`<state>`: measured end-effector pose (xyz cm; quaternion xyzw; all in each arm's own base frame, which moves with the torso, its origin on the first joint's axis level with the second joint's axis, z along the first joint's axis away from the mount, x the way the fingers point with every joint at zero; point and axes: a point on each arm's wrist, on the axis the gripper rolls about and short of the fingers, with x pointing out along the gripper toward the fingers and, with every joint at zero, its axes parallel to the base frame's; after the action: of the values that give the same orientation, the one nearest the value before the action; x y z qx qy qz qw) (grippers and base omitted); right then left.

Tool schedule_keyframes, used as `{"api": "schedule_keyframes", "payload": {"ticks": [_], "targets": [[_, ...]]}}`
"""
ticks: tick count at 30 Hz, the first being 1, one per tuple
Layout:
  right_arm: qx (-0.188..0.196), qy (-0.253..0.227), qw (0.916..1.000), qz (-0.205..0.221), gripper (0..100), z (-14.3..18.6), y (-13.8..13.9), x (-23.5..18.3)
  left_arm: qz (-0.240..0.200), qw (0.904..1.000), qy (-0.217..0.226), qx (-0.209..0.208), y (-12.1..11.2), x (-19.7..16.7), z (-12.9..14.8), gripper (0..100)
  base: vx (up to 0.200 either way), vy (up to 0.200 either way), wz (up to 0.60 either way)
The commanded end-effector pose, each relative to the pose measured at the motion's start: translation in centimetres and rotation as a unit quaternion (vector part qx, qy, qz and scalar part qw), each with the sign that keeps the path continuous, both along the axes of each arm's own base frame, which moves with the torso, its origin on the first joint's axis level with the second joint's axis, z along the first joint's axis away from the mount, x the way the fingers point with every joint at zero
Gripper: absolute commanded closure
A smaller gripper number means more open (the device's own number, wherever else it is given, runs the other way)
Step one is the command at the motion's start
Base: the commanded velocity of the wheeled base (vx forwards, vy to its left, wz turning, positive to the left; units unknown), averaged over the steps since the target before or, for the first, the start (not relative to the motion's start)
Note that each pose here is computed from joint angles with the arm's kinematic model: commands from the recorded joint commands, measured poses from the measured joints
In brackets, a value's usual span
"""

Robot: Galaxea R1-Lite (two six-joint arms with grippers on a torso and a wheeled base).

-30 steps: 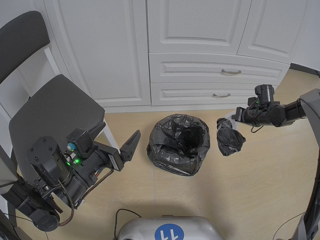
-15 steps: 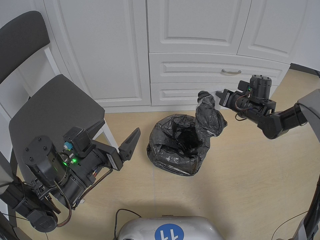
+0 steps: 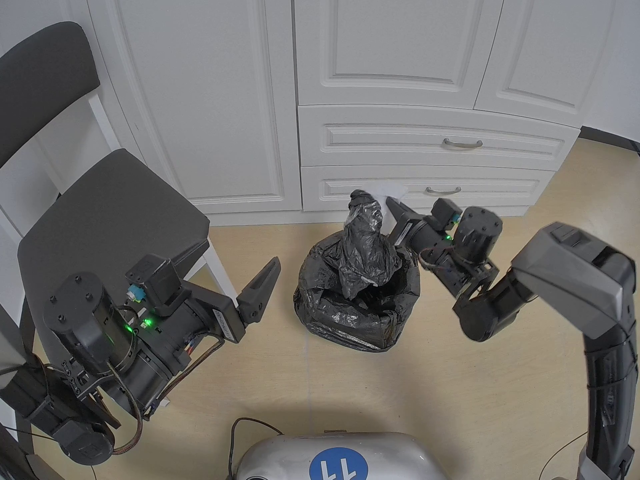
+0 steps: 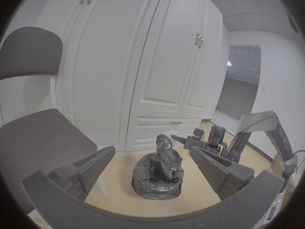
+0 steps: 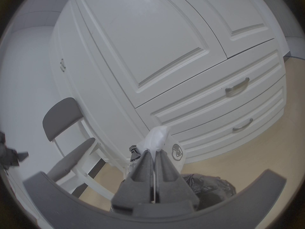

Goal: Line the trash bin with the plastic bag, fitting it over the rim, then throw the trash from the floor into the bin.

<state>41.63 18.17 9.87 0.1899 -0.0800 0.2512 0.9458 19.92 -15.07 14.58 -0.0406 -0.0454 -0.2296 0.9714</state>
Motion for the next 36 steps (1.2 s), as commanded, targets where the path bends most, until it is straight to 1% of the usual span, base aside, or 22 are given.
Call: {"api": "schedule_keyframes", "payload": {"ticks": [1, 3, 5, 6, 9, 15, 20, 23, 26, 29, 30, 32, 34, 36], "targets": [[-0.023, 0.02, 0.9995, 0.008, 100, -8.5, 1.4, 1.1, 0.0, 1.0, 0.001, 0.001, 0.0, 0.1, -0.1, 0, 0.0, 0.0, 0.0], [-0.038, 0.007, 0.9993, -0.002, 100, -9.7, 1.6, 1.7, 0.0, 1.0, 0.002, 0.002, 0.0, 0.0, -0.1, 0, 0.0, 0.0, 0.0], [-0.045, 0.002, 0.999, -0.004, 100, -10.0, 1.6, 1.9, 0.0, 1.0, 0.001, 0.001, 0.0, 0.1, -0.1, 0, 0.0, 0.0, 0.0], [-0.065, -0.013, 0.9977, -0.012, 100, -10.6, 1.7, 2.4, 0.0, 1.0, 0.002, 0.002, 0.0, 0.1, -0.2, 0, 0.0, 0.0, 0.0], [-0.09, -0.034, 0.9951, -0.022, 100, -10.6, 1.7, 2.8, 0.0, 1.0, 0.003, 0.003, -0.1, 0.1, -0.2, 0, 0.0, 0.0, 0.0], [-0.119, -0.068, 0.9896, -0.044, 100, -10.3, 1.2, 3.7, 0.0, 1.0, 0.005, 0.005, -0.1, 0.1, -0.4, 0, 0.0, 0.0, 0.0], [-0.133, -0.068, 0.9876, -0.048, 100, -11.3, 1.1, 3.9, 0.001, 1.0, 0.005, 0.005, -0.1, 0.1, -0.4, 0, 0.0, 0.0, 0.0], [-0.144, -0.07, 0.9859, -0.048, 100, -11.3, 1.0, 3.8, 0.001, 1.0, 0.005, 0.004, -0.1, 0.1, -0.3, 0, 0.0, 0.0, 0.0], [-0.172, -0.063, 0.9818, -0.049, 100, -11.4, 0.1, 3.3, 0.001, 1.0, 0.005, 0.005, -0.1, 0.1, -0.3, 0, 0.0, 0.0, 0.0], [-0.181, -0.056, 0.9812, -0.034, 100, -11.3, -0.2, 2.7, 0.001, 1.0, 0.006, 0.005, -0.1, 0.2, -0.4, 0, 0.0, 0.0, 0.0], [-0.189, -0.049, 0.9807, -0.017, 100, -11.3, -0.5, 2.2, 0.001, 1.0, 0.006, 0.005, -0.1, 0.2, -0.4, 0, 0.0, 0.0, 0.0], [-0.198, -0.038, 0.9795, -0.003, 100, -11.6, -1.3, 1.8, 0.001, 1.0, 0.006, 0.005, -0.1, 0.2, -0.4, 0, 0.0, 0.0, 0.0], [-0.203, -0.03, 0.9787, 0.009, 100, -11.8, -1.7, 1.4, 0.001, 1.0, 0.007, 0.006, -0.1, 0.1, -0.4, 0, 0.0, 0.0, 0.0], [-0.205, -0.028, 0.9783, 0.012, 100, -11.9, -2.0, 1.4, 0.001, 1.0, 0.007, 0.006, -0.1, 0.1, -0.4, 0, 0.0, 0.0, 0.0]]}}
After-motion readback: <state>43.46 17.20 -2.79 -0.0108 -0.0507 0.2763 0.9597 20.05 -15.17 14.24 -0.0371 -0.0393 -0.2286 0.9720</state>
